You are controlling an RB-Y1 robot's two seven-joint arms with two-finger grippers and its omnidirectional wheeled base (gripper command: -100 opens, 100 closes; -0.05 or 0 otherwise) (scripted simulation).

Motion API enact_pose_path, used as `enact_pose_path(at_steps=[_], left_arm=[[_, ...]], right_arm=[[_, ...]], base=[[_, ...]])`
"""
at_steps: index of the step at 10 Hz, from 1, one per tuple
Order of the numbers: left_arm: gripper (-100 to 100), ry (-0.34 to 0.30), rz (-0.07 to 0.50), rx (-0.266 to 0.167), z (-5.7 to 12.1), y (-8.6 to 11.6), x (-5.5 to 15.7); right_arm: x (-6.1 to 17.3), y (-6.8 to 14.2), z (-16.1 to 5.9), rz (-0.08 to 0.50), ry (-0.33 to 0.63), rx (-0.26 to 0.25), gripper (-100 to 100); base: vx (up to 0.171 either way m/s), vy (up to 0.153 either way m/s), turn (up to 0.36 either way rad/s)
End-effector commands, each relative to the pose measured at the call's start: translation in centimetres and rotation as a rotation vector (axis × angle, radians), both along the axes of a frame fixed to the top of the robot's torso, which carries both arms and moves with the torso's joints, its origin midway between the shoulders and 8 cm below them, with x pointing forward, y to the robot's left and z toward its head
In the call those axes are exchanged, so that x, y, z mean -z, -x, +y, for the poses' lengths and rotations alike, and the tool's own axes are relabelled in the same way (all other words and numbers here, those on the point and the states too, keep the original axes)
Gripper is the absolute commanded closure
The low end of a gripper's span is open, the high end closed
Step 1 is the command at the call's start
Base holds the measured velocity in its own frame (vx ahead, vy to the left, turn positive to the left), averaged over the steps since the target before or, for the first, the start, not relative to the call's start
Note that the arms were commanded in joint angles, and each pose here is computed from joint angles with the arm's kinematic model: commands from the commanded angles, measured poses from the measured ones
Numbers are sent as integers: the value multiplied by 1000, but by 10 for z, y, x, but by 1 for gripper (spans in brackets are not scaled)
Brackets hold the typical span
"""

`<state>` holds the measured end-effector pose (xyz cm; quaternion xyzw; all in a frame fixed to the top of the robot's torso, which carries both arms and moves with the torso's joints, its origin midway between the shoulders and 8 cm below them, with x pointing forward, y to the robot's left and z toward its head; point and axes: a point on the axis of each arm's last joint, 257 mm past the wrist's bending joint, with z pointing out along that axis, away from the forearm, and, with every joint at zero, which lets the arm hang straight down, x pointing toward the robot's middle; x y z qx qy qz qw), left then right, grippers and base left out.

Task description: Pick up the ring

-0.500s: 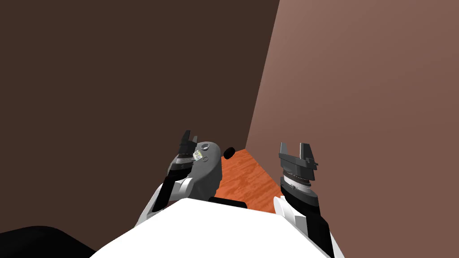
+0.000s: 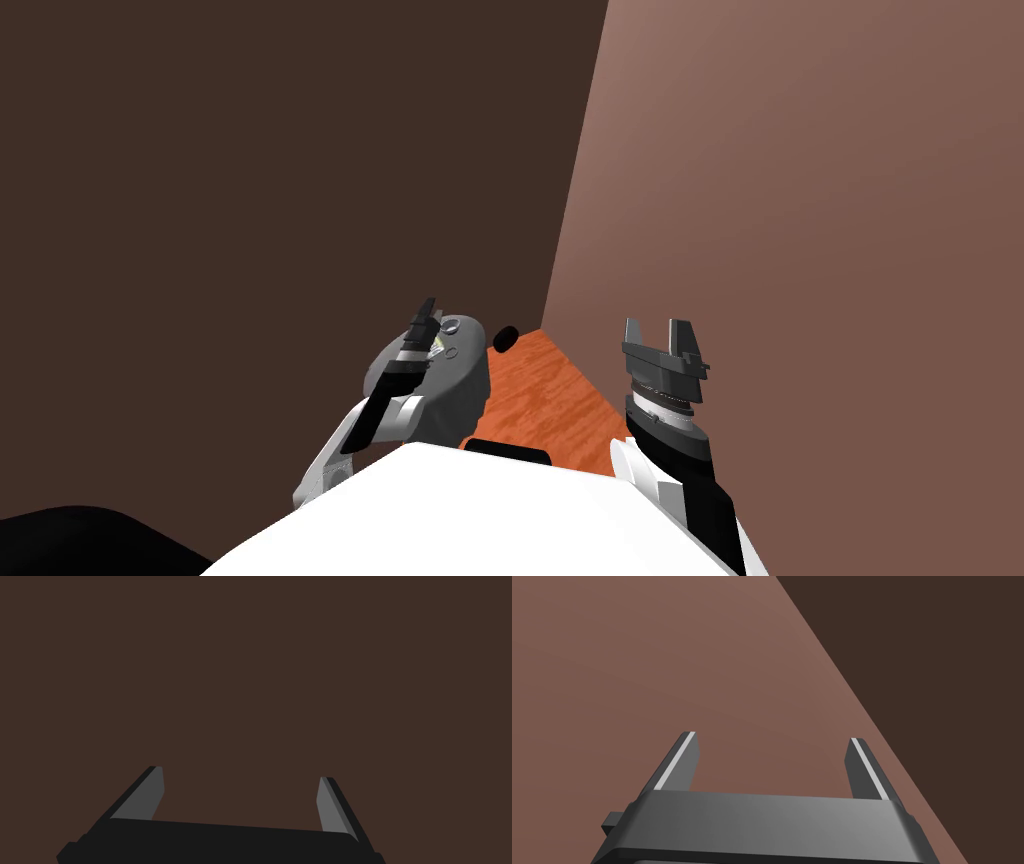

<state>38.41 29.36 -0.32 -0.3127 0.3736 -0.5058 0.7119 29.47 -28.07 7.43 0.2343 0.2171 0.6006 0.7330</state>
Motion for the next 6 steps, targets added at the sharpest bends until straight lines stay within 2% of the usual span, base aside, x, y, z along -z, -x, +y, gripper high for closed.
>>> enact_pose_path(at_steps=[1,3,4,5,6], left_arm=[[-100,-5,31,-5,4,-5,5],[-100,-17,114,-26,22,-20,29],[-100,-15,127,-28,23,-21,32],[-100,-17,166,-42,35,-28,43],[-100,-14,179,-45,36,-29,47]], right_arm=[[0,0,0,0,0,0,0],[0,0,0,0,0,0,0],[0,0,0,0,0,0,0],[0,0,0,0,0,0,0],[0,0,0,0,0,0,0]], base=[[-45,-53,-28],[-59,-61,-113],[-52,-50,-59],[-46,-56,-99],[-32,-39,-42]])
